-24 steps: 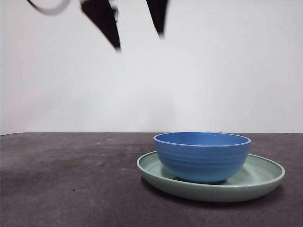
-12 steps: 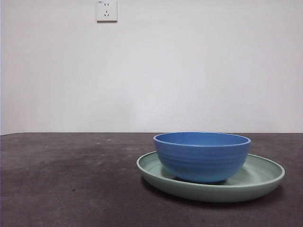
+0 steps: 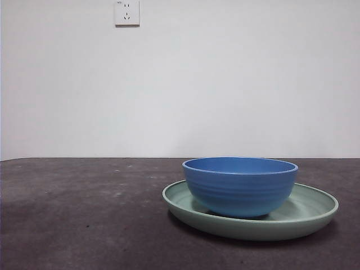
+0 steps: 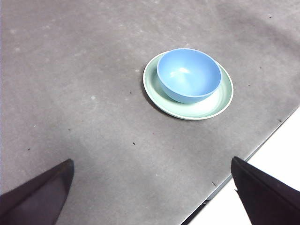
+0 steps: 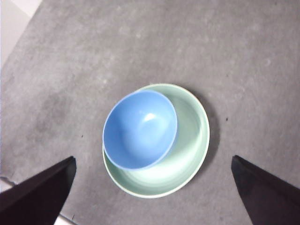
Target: Pick up the blue bowl, put it on the green plate, put it on desk
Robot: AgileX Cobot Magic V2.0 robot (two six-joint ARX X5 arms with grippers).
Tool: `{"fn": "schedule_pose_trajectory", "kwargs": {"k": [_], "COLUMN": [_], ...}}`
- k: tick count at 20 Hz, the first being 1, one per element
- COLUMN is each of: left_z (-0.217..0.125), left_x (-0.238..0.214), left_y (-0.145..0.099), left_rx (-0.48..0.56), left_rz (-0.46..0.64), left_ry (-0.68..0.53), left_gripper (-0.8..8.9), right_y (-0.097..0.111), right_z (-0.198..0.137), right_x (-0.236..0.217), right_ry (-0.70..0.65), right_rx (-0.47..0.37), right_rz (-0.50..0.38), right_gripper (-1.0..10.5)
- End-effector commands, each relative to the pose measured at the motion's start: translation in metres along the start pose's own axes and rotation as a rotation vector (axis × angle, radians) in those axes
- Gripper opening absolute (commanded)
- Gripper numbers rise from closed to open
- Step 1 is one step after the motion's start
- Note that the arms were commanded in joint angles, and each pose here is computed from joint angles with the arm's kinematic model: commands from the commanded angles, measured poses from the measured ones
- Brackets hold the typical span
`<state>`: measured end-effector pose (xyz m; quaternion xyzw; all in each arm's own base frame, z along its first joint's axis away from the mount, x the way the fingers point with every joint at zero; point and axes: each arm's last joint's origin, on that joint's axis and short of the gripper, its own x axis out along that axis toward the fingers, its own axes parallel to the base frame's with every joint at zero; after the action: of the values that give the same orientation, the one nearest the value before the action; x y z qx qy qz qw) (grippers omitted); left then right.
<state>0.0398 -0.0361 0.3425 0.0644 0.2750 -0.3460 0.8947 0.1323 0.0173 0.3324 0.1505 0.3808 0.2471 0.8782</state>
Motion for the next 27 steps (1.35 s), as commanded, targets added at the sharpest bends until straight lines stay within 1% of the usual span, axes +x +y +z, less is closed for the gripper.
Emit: {"fn": "schedule_pose_trajectory", "kwargs": {"k": [1,5,7,12,17,19,20,23,27], "left_z": [0.003,0.003,0.002,0.002,0.002,0.002,0.002,0.002,0.002], "left_x": [-0.001,-0.001,-0.001,-0.001,-0.001,-0.001,-0.001,-0.001,-0.001], "left_y": [-0.001,-0.001,-0.001,-0.001,-0.001,-0.001,-0.001,-0.001,-0.001], "left_rx": [0.004,0.004,0.004,0.004,0.004,0.004,0.004,0.004,0.003], "left_rz": [-0.013,-0.012,-0.012,-0.012,-0.012,-0.012,-0.012,-0.012,-0.012], "left_ry": [-0.019,-0.018,-0.014,-0.012,-0.012,-0.012,-0.012,-0.012,-0.012], "left_gripper": [6.57,6.57,6.57,6.57,6.57,6.57,6.57,6.57,6.57], "right_y": [-0.002,-0.014,-0.023,-0.048,-0.069,-0.075,-0.077,-0.082,-0.082], "right_z": [0.004,0.012,0.016,0.018,0.02,0.018,0.018,0.013,0.007], "right_x": [0.004,0.032,0.052,0.106,0.146,0.16,0.167,0.186,0.206], "right_ry": [0.028,0.141,0.221,0.416,0.47,0.486,0.494,0.522,0.556], "right_rx": [0.034,0.088,0.107,0.098,0.091,0.09,0.089,0.084,0.064], "right_rz": [-0.009,-0.026,-0.057,-0.156,-0.161,-0.157,-0.155,-0.147,-0.133], "right_gripper": [6.5,6.5,6.5,6.5,6.5,5.6,5.4,5.3,4.1]}}
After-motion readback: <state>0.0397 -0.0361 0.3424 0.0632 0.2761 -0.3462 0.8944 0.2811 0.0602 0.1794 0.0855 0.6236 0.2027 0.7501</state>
